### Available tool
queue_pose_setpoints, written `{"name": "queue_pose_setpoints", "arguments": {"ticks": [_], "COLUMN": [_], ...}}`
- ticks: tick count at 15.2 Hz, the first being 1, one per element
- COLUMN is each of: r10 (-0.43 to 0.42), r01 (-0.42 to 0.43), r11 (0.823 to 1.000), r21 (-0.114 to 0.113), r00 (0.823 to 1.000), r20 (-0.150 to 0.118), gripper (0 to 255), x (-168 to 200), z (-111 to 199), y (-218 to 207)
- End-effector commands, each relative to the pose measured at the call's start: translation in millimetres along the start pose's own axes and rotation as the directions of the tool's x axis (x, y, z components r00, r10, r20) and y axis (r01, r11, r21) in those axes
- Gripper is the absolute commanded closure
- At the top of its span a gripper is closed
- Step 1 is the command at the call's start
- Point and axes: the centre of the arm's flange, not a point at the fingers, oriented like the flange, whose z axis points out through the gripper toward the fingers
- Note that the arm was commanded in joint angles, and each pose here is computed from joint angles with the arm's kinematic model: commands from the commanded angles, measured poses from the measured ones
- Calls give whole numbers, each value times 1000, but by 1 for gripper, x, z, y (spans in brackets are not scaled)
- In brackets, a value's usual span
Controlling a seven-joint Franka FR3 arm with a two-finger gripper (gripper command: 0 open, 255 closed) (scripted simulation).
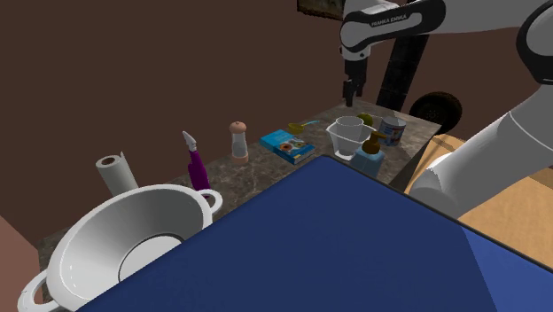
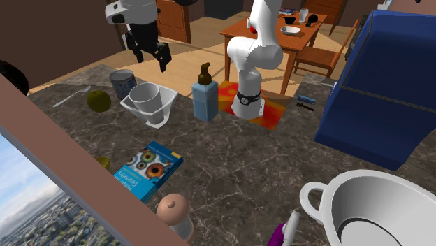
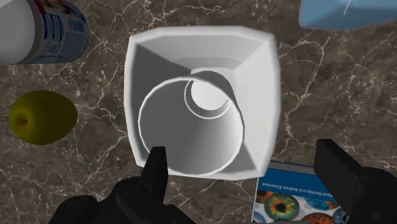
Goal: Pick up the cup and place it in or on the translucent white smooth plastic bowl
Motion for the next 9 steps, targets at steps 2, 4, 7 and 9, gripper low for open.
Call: {"name": "queue_pose_setpoints", "arguments": {"ticks": [2, 4, 7, 9], "r10": [0, 0, 0, 0], "r01": [0, 0, 0, 0], "r11": [1000, 1000, 1000, 1000], "r21": [0, 1, 0, 0], "r00": [1000, 1000, 1000, 1000], "r20": [1, 1, 1, 1], "gripper": [0, 0, 0, 0], "x": [-1, -1, -1, -1], "z": [-31, -31, -31, -31], "y": [0, 0, 0, 0]}}
